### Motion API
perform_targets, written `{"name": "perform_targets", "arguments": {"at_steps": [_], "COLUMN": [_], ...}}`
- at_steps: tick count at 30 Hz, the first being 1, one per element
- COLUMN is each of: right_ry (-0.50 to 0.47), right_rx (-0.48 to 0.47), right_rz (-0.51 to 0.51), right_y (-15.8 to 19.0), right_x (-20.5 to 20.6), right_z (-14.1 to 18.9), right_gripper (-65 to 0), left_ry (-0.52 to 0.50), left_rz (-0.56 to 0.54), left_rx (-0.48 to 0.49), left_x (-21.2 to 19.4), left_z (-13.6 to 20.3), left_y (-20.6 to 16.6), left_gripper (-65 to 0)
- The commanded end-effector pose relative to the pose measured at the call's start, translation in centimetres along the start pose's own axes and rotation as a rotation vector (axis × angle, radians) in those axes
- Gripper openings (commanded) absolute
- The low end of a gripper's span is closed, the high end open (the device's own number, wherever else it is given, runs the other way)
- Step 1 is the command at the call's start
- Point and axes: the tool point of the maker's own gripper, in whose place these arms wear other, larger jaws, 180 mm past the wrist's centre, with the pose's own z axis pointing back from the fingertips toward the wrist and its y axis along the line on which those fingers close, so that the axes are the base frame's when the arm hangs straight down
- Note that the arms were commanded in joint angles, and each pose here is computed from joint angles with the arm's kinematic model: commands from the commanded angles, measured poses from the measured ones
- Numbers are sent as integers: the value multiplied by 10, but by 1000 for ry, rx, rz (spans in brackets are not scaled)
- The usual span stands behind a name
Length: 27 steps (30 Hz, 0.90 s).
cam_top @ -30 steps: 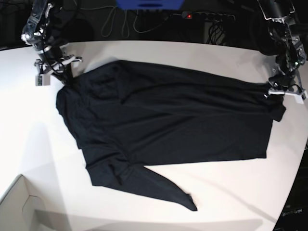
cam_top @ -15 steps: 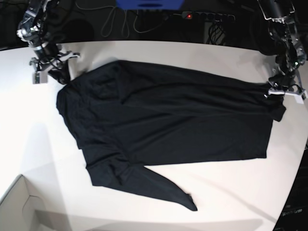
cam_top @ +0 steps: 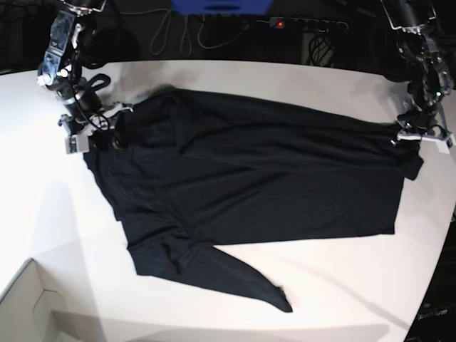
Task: Layout the t-shirt on the table in an organized manner, then fold the t-shirt properly
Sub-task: 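Lower the right gripper onto the collar corner and grasp it, then pull the collar corner with the right gripper away from the left gripper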
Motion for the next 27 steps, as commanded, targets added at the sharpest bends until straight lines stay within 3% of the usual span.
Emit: {"name": "perform_targets", "arguments": {"at_steps": [1,7,17,19,25,27], "right_ry": [-39,-3,-42,-44,-35,-22], "right_rx": [1,-7,-12,-10,-9,-9], "right_rz": [17,32,59,59,55,51], "right_y": [-3,-2,1,3,4,4], "right_x": [14,7,23,23,20,14], "right_z": [-3,-14,-10,-10,-11,-9], "right_gripper": [-340,-343,-348,-390,-650,-650], "left_ry": [29,26,28,27,24,24], "left_rz": [-12,-11,-10,-9,-7,-7], "left_rx": [17,16,14,13,14,14], "left_x": [-3,-2,-2,-2,0,0], "left_z": [1,0,0,-1,-1,-1], "left_y": [4,3,3,2,2,2], "left_gripper": [-650,-650,-650,-650,-650,-650]}}
